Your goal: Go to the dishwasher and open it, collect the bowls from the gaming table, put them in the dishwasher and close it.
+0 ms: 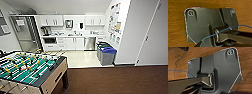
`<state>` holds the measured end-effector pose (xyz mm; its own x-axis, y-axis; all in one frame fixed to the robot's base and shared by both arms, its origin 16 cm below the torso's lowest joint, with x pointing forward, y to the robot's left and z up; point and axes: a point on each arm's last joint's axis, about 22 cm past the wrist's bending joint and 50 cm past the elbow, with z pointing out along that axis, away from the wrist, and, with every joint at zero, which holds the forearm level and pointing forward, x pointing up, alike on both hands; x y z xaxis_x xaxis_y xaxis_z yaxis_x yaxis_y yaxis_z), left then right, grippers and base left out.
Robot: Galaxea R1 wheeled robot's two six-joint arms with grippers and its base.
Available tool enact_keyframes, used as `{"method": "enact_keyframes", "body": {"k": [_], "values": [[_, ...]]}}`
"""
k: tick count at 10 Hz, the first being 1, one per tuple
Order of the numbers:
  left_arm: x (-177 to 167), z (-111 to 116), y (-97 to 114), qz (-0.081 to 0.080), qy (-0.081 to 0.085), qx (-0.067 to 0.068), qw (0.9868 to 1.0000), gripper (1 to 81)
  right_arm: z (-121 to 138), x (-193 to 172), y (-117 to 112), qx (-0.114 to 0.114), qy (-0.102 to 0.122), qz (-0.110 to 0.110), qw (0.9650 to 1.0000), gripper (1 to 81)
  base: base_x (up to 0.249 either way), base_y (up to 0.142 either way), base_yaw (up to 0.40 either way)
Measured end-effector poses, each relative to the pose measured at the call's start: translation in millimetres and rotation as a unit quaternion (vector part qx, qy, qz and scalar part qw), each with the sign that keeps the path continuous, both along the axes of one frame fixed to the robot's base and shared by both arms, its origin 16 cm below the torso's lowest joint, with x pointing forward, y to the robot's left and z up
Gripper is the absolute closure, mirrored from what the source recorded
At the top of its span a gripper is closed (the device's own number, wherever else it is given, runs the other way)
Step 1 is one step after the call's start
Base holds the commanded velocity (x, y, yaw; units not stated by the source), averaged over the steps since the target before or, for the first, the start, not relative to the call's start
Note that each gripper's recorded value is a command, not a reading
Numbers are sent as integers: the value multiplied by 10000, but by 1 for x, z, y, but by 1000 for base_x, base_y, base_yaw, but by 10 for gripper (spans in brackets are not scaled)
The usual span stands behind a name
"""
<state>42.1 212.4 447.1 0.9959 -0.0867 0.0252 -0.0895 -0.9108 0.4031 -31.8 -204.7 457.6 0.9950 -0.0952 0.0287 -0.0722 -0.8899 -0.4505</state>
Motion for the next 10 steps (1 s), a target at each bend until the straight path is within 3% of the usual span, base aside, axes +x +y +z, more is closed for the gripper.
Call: {"method": "enact_keyframes", "body": {"k": [3,10], "values": [[1,0,0,0,-3,0,10000,10,1,1,10,64,-10,-7,10000,10,151,0,0],[1,0,0,2,-3,0,10000,10,1,0,11,64,-7,-10,10000,10,161,0,0]]}}
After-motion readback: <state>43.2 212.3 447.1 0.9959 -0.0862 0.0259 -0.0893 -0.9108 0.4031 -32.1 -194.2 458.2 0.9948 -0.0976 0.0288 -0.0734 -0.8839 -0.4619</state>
